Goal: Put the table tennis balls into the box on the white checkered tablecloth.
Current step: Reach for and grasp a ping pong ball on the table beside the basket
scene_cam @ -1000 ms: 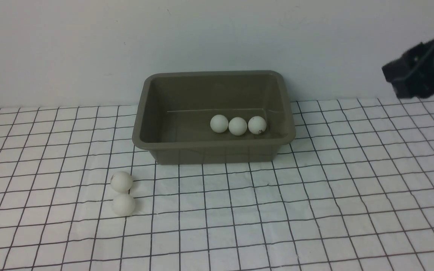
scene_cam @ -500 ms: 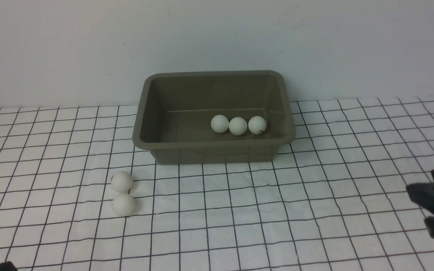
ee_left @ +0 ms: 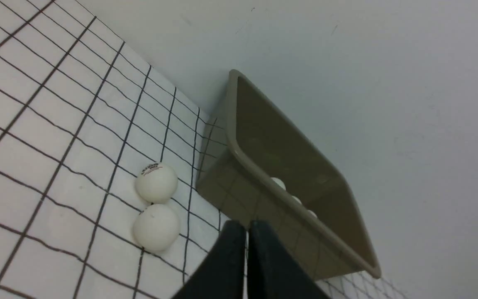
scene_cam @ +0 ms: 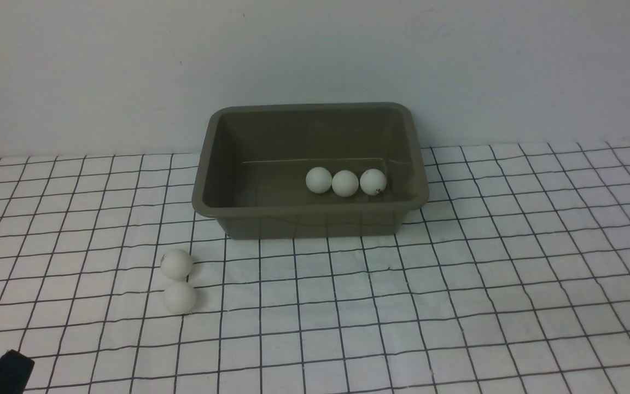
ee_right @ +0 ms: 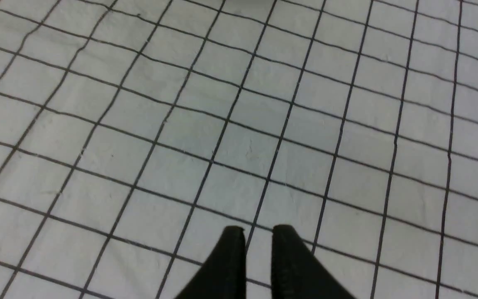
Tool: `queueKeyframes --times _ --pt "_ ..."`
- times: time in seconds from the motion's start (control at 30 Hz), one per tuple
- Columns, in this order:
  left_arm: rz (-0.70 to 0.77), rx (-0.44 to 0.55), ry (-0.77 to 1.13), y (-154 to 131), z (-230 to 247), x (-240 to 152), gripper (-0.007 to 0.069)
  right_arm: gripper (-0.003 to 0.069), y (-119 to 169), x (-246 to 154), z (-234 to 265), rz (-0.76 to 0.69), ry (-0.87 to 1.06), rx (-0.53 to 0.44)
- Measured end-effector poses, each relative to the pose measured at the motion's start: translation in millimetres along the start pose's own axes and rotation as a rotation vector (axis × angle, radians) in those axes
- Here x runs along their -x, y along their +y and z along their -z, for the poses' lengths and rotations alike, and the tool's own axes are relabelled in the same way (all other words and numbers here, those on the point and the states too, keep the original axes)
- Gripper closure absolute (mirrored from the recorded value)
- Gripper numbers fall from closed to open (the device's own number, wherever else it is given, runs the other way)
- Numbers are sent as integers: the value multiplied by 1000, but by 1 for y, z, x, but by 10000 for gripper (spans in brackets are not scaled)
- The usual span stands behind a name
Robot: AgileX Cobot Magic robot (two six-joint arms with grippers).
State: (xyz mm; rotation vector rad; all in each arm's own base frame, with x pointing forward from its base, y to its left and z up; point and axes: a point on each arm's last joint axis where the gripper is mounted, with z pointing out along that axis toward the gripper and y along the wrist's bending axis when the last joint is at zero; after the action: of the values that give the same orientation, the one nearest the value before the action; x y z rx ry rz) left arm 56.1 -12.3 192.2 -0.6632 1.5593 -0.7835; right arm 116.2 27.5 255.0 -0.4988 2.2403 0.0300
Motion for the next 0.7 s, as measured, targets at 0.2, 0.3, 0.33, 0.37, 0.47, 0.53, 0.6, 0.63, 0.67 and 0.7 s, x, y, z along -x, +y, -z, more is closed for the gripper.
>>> queueKeyframes --times 0.2,0.3,0.33,0.37,0.47,0.53,0.6,0.63,0.67,0.7 --pt "43 -9 -49 -1 0 5 629 659 -3 -6 5 -20 -2 -44" --pt "58 -12 -57 -1 0 5 629 673 -4 -9 24 -7 -107 -96" --pt "60 -13 -57 -1 0 5 629 673 -4 -10 24 -6 -111 -97" --pt "68 -14 -56 -1 0 5 629 673 -2 -15 30 -7 -160 -108" --pt "71 -16 -54 -1 0 5 629 673 -1 -23 36 -4 -237 -123" --pt "-9 -16 -38 -2 0 3 629 673 0 -26 42 -2 -311 -137" --pt "-171 -33 -16 -7 1 4 629 674 1 -26 48 -1 -371 -148" --pt "-171 -33 -16 -7 1 4 629 675 1 -26 48 -1 -374 -149" --pt "-212 -43 -18 -10 2 5 629 675 1 -27 49 -1 -382 -151" --pt "-315 -74 -36 -21 5 12 629 675 1 -27 49 -4 -395 -150"
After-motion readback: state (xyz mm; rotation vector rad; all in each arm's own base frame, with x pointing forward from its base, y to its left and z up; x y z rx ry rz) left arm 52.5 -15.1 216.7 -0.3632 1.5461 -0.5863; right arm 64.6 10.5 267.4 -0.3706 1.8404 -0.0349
